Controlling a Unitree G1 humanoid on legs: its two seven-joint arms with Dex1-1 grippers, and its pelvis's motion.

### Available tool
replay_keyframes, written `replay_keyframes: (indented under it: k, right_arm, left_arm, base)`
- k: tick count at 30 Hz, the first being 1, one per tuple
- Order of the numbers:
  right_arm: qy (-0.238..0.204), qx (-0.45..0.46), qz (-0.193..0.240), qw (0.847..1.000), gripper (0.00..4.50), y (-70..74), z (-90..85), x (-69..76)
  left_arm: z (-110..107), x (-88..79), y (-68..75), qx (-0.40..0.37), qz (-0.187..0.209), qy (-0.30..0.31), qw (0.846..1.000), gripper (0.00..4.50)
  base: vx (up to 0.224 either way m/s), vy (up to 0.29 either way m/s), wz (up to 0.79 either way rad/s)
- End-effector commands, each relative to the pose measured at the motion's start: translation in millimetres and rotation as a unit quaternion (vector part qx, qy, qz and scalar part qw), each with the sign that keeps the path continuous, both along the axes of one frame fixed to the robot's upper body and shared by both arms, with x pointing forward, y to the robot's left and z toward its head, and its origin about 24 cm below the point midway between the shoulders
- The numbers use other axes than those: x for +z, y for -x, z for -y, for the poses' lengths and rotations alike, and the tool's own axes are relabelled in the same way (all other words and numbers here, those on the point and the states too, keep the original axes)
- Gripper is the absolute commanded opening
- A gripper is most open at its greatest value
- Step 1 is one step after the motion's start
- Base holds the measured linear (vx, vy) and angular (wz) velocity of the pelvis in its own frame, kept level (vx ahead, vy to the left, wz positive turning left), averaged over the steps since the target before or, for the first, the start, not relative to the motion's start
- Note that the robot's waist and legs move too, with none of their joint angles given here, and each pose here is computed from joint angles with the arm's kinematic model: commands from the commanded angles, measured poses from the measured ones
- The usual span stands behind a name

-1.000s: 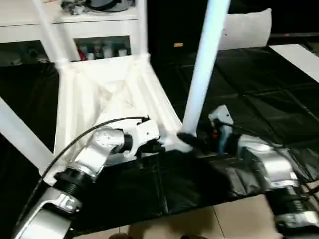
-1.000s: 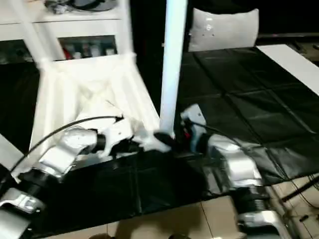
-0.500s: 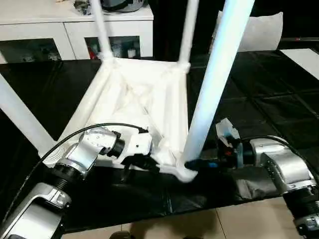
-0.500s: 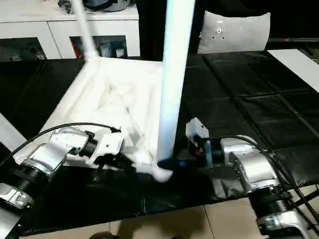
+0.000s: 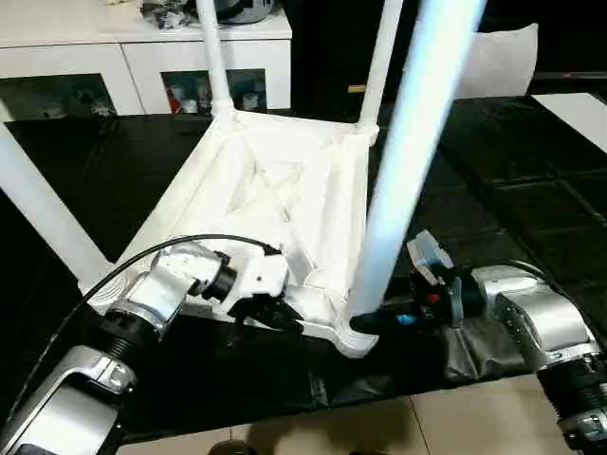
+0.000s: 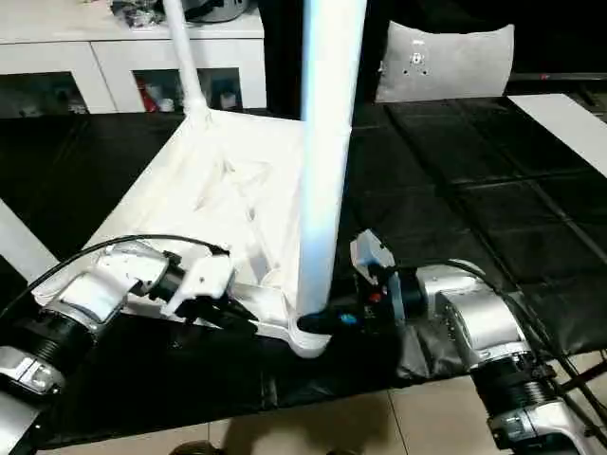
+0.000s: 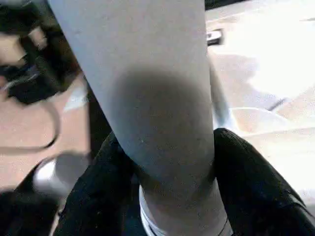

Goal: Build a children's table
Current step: Rotate leg to tighten

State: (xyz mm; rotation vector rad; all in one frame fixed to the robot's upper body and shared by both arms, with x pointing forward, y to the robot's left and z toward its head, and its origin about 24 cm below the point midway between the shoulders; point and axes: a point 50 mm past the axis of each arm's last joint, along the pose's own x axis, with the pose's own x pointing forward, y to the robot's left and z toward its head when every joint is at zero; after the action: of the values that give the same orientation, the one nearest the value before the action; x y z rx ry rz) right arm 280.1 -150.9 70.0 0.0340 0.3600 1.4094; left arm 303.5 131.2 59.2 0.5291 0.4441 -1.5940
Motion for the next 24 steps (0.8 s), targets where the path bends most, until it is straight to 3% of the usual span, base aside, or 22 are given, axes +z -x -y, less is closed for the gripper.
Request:
replay_keyframes:
  k: [1,3,5,7,11,14,16,18,21,22,24]
  right_arm:
    - [0.003,-0.072,0.001,0.997,2.07,-11.7,-6.9,-0.8]
    - [0.018,-0.137,0.008,0.99,2.07,-21.5,-12.0,-5.1]
    - [0.041,-0.225,0.007,0.973,2.07,-33.6,-21.4,-12.5]
    - [0.048,-0.257,0.002,0.965,2.04,-37.1,-26.0,-15.3]
    - [0.07,-0.36,-0.022,0.93,2.01,-46.6,-46.0,-22.8]
    - [0.068,-0.392,-0.004,0.917,2.01,-52.2,-49.5,-22.3]
    - [0.048,-0.398,0.001,0.916,2.01,-54.9,-49.4,-18.9]
    - [0.034,-0.392,0.002,0.919,2.55,-54.7,-48.6,-15.5]
    - [0.026,-0.381,0.006,0.924,2.89,-52.9,-46.8,-12.5]
    - [0.019,-0.364,0.017,0.931,3.02,-50.4,-42.2,-10.2]
    - [0.009,-0.34,0.029,0.94,3.16,-46.8,-34.0,-7.3]
  left_arm:
    - [17,6.3,-2.1,0.015,0.013,0.028,0.999,0.0]
    - [21,6.4,-4.4,0.052,0.012,0.037,0.998,0.0]
    - [27,5.7,-10.4,0.124,0.027,0.039,0.991,0.0]
    - [30,5.3,-13.5,0.161,0.033,0.038,0.986,0.0]
    - [50,7.4,-19.2,0.247,0.037,0.048,0.967,0.0]
    - [61,11.5,-22.0,0.271,0.04,0.061,0.96,0.0]
    - [66,13.9,-23.0,0.274,0.042,0.067,0.958,0.0]
    - [67,14.5,-23.0,0.272,0.05,0.061,0.959,0.0]
    - [67,14.7,-22.5,0.274,0.057,0.055,0.958,0.0]
    - [64,14.0,-22.0,0.26,0.079,0.052,0.961,0.0]
    - [59,11.2,-20.9,0.256,0.081,0.046,0.962,0.0]
  base:
    - [0.0,0.0,0.0]
    - [0.0,0.0,0.0]
    - [0.0,0.0,0.0]
    - [0.0,0.0,0.0]
    - [0.0,0.0,0.0]
    - [0.0,0.0,0.0]
    - [0.0,0.0,0.0]
    - [0.0,0.0,0.0]
    - [0.0,0.0,0.0]
    - [0.0,0.0,0.0]
    - [0.0,0.0,0.0]
